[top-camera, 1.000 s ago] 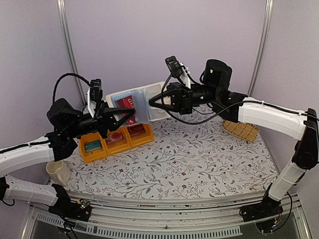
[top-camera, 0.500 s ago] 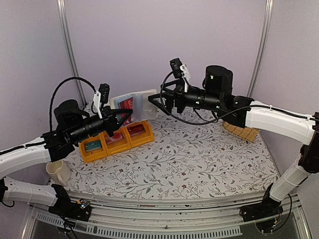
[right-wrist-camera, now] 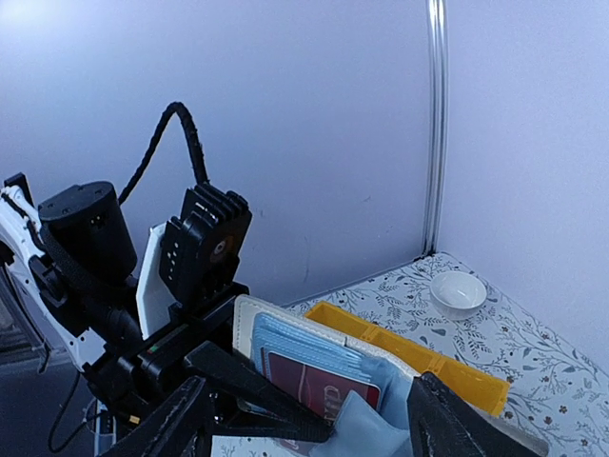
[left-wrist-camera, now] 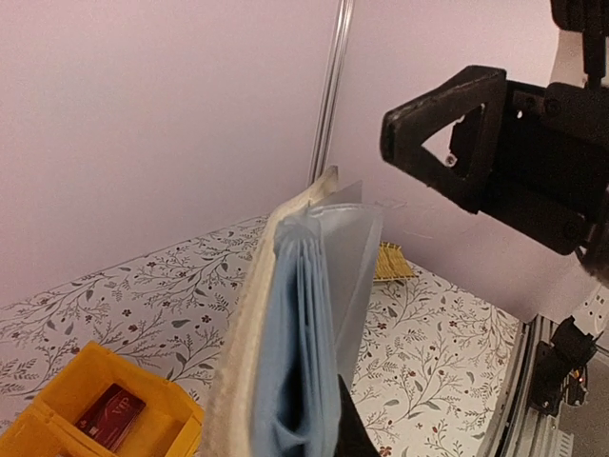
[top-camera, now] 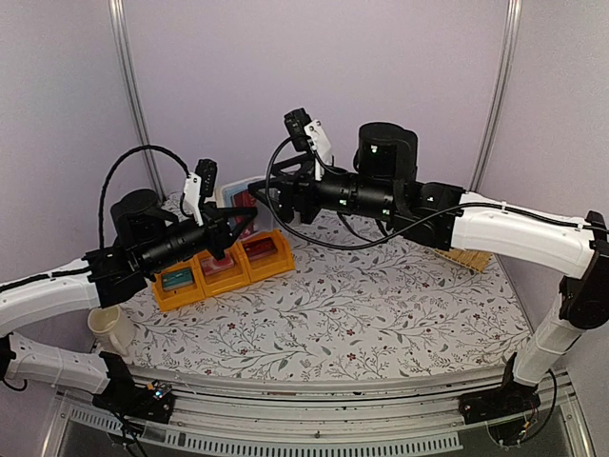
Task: Take the credit cards out of the card holder
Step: Flip the card slot from the card holder, then remove the credit card from the card slot.
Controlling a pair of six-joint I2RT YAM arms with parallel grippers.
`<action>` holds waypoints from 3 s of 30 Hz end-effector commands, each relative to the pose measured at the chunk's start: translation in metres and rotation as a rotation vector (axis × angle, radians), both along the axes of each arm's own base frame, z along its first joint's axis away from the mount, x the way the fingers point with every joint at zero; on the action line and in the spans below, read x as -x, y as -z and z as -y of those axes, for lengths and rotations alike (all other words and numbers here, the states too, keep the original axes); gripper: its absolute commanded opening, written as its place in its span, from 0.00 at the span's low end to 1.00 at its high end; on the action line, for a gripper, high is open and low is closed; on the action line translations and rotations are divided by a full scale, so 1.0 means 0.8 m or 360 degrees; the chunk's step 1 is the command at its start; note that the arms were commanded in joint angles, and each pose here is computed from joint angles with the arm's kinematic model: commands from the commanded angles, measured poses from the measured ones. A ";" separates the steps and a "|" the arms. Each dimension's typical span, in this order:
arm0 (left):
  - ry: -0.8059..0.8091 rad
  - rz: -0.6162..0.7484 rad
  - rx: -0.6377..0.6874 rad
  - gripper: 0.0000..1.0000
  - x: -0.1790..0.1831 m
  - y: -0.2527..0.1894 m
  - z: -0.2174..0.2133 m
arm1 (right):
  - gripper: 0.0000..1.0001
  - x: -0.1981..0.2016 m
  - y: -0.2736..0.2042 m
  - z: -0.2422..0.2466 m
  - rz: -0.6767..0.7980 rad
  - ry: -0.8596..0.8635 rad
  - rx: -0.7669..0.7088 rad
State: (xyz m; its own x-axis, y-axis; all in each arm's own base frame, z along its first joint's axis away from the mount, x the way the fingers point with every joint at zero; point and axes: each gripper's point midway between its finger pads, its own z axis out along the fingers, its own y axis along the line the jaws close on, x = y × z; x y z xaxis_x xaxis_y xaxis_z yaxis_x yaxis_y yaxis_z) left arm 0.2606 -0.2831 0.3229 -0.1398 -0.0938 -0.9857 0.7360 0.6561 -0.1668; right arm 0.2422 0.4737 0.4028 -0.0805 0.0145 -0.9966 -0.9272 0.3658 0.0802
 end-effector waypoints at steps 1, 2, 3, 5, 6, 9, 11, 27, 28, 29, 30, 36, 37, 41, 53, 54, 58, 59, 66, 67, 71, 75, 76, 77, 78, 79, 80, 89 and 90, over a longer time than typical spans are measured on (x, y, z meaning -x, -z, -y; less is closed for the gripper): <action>0.0047 0.0106 0.0082 0.00 0.011 -0.029 0.005 | 0.78 -0.020 0.021 -0.014 -0.0122 0.0073 0.0090; 0.0048 0.0113 0.0088 0.00 0.013 -0.031 0.004 | 0.78 -0.029 0.027 -0.014 -0.0132 0.0131 0.0118; 0.0053 0.0118 0.0090 0.00 0.014 -0.032 0.004 | 0.77 -0.037 0.030 -0.014 -0.0135 0.0183 0.0145; 0.0078 0.0129 0.0098 0.00 0.018 -0.034 0.005 | 0.71 -0.044 0.042 -0.013 -0.0140 0.0233 0.0198; 0.0097 0.0134 0.0107 0.00 0.020 -0.035 0.006 | 0.68 -0.046 0.047 -0.013 -0.0139 0.0242 0.0213; 0.0128 0.0150 0.0154 0.00 0.026 -0.040 0.005 | 0.64 -0.048 0.057 -0.012 -0.0137 0.0260 0.0245; 0.0127 0.0154 0.0175 0.00 0.027 -0.042 0.004 | 0.64 -0.051 0.064 -0.008 -0.0133 0.0288 0.0272; -0.0188 -0.0279 0.0056 0.00 -0.017 -0.004 -0.015 | 0.68 -0.080 0.083 0.105 -0.0303 0.0281 0.0448; -0.0219 -0.0314 0.0017 0.00 -0.022 0.003 -0.016 | 0.68 -0.080 0.081 0.109 -0.0299 0.0303 0.0453; -0.0248 -0.0336 -0.0016 0.00 -0.026 0.009 -0.017 | 0.68 -0.076 0.075 0.111 -0.0292 0.0292 0.0442; -0.0264 -0.0352 -0.0043 0.00 -0.028 0.013 -0.017 | 0.67 -0.070 0.066 0.110 -0.0281 0.0258 0.0413; -0.0189 -0.0345 -0.0034 0.00 -0.025 0.013 -0.006 | 0.56 0.055 0.005 0.068 -0.0165 -0.0693 -0.0005; -0.0163 -0.0334 -0.0027 0.00 -0.023 0.011 -0.003 | 0.55 0.078 -0.002 0.063 -0.0114 -0.0860 -0.0080; 0.0076 -0.0221 0.0083 0.00 0.004 -0.014 0.011 | 0.43 0.091 0.005 0.038 -0.0297 -0.1127 -0.0119; 0.0678 0.0007 0.0274 0.00 0.085 -0.054 0.032 | 0.30 0.051 0.040 0.028 -0.0478 -0.0966 -0.0020; 0.0722 0.0029 0.0295 0.00 0.091 -0.058 0.033 | 0.30 0.047 0.043 0.028 -0.0487 -0.0943 -0.0009; 0.0865 0.0087 0.0322 0.00 0.110 -0.065 0.036 | 0.30 0.044 0.046 0.030 -0.0475 -0.0901 0.0014; 0.0892 0.0095 0.0325 0.00 0.114 -0.066 0.036 | 0.30 0.045 0.044 0.031 -0.0465 -0.0902 0.0014; 0.0973 0.0096 0.0322 0.00 0.123 -0.065 0.040 | 0.32 0.041 0.042 0.033 -0.0457 -0.0849 0.0074; 0.0962 0.0094 0.0317 0.00 0.122 -0.064 0.040 | 0.33 0.038 0.040 0.037 -0.0432 -0.0811 0.0082; 0.0906 0.0099 0.0302 0.00 0.117 -0.061 0.036 | 0.34 0.029 0.028 0.051 -0.0355 -0.0697 0.0074; 0.0902 0.0099 0.0311 0.00 0.114 -0.062 0.038 | 0.34 0.026 0.033 0.047 -0.0379 -0.0694 0.0079; 0.0903 0.0091 0.0315 0.00 0.113 -0.061 0.040 | 0.34 0.027 0.034 0.045 -0.0391 -0.0709 0.0074; 0.0909 0.0087 0.0319 0.00 0.113 -0.061 0.041 | 0.33 0.029 0.038 0.042 -0.0408 -0.0745 0.0075; 0.0911 0.0083 0.0321 0.00 0.112 -0.061 0.042 | 0.32 0.031 0.037 0.040 -0.0418 -0.0764 0.0069; 0.0910 0.0079 0.0321 0.00 0.111 -0.060 0.042 | 0.31 0.035 0.039 0.037 -0.0429 -0.0786 0.0074; 0.0906 0.0075 0.0321 0.00 0.110 -0.060 0.042 | 0.31 0.038 0.040 0.034 -0.0431 -0.0805 0.0081; 0.0809 0.0085 0.0322 0.00 0.102 -0.059 0.036 | 0.23 0.072 0.043 0.034 -0.0382 -0.1002 0.0107; 0.0800 0.0083 0.0320 0.00 0.100 -0.058 0.036 | 0.23 0.075 0.046 0.034 -0.0388 -0.1021 0.0116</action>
